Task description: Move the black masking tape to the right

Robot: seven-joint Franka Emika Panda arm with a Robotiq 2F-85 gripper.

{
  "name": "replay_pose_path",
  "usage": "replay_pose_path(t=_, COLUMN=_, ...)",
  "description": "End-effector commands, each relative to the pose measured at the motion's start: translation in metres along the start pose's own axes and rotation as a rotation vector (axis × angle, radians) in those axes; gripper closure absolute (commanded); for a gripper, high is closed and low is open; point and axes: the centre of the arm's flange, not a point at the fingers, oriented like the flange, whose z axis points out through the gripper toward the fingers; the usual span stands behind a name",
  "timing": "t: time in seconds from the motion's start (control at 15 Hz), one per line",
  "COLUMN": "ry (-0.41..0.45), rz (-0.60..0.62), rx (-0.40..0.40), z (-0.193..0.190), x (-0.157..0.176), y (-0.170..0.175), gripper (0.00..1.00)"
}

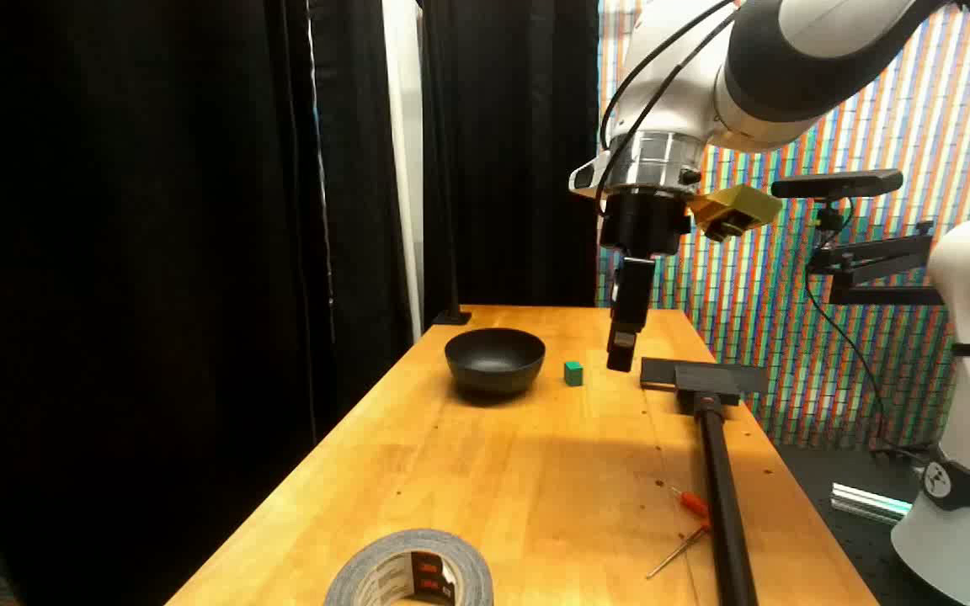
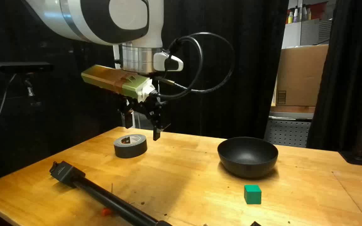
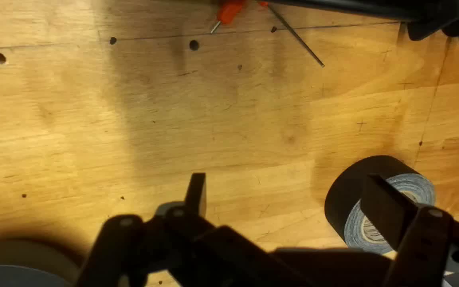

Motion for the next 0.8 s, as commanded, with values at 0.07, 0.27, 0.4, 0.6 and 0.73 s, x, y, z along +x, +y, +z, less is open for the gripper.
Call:
replay_pose_path(t=0.07, ry=0.0, rz=-0.004, rx=-0.002, z=0.0, x=0.002, y=-0.003, gripper=0.0)
replay_pose_path(t=0.27, ry=-0.011, rz=-0.023, rx=-0.015, z=0.006, x=0.011, y=-0.013, gripper=0.0)
replay_pose_path(t=0.4, ry=-0.019, rz=-0.041, rx=-0.019, z=0.01, x=0.019, y=-0.024, gripper=0.0)
replay_pose_path(t=0.6, ry=-0.026, rz=-0.079, rx=-0.031, z=0.016, x=0.038, y=-0.044, gripper=0.0)
replay_pose_path(t=0.73, ry=-0.032, rz=-0.107, rx=-0.037, z=0.02, x=0.052, y=-0.057, gripper=0.0)
